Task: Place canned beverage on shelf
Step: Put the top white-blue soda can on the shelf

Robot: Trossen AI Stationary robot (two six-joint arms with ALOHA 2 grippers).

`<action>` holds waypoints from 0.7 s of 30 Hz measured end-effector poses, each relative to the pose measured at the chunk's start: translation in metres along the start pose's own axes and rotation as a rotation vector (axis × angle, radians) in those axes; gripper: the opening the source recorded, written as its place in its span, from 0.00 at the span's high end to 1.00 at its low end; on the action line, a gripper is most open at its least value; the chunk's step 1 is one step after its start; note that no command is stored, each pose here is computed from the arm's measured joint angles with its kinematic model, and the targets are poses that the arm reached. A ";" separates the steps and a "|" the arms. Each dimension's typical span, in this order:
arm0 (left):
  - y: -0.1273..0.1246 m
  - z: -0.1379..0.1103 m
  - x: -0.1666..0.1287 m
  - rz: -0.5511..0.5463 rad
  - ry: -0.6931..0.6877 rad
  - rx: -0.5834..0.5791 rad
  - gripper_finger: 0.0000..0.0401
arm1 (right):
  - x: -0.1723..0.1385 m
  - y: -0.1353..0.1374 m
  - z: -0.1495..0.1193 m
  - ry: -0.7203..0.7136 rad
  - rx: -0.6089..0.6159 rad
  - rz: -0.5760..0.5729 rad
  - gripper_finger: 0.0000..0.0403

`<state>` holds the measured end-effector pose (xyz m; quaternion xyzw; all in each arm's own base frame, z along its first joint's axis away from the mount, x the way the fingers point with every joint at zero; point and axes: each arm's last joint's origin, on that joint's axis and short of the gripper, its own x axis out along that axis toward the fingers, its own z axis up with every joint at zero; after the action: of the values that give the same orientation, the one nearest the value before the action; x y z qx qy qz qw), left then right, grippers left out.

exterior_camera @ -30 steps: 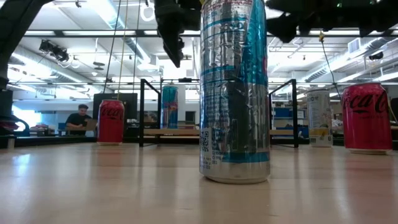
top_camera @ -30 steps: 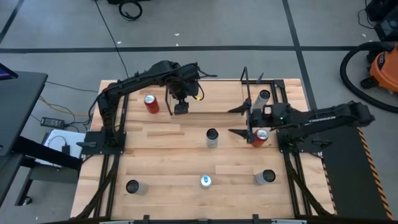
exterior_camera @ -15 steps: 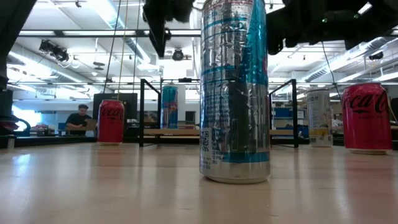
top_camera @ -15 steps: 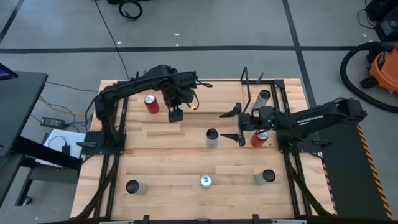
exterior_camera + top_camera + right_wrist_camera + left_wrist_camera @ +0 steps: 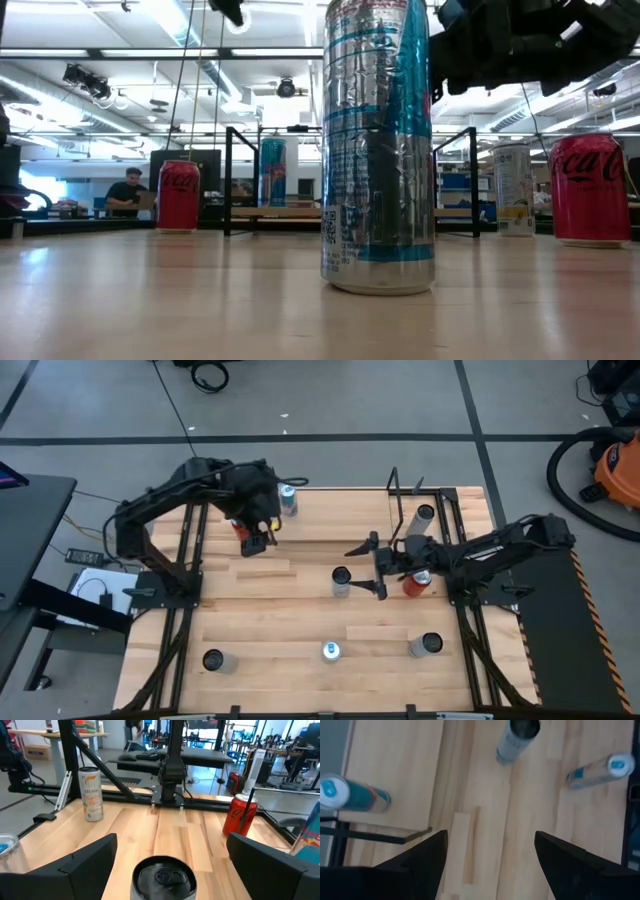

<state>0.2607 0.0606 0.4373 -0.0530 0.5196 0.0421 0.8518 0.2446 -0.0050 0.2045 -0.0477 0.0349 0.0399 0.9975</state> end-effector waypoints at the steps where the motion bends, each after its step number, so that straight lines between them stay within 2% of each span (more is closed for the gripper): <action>1: -0.002 0.000 -0.003 -0.001 -0.023 0.003 0.25 | 0.001 0.000 -0.001 0.003 0.001 0.000 0.04; 15: -0.030 -0.001 -0.007 -0.049 -0.047 0.094 0.25 | 0.006 0.001 -0.010 0.038 -0.004 0.014 0.04; 21: -0.025 -0.005 -0.008 0.000 -0.018 0.104 0.25 | 0.007 0.003 -0.012 0.056 -0.005 0.020 0.04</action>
<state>0.2561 0.0351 0.4436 -0.0082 0.5133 0.0152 0.8580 0.2502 -0.0031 0.1920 -0.0511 0.0631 0.0486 0.9955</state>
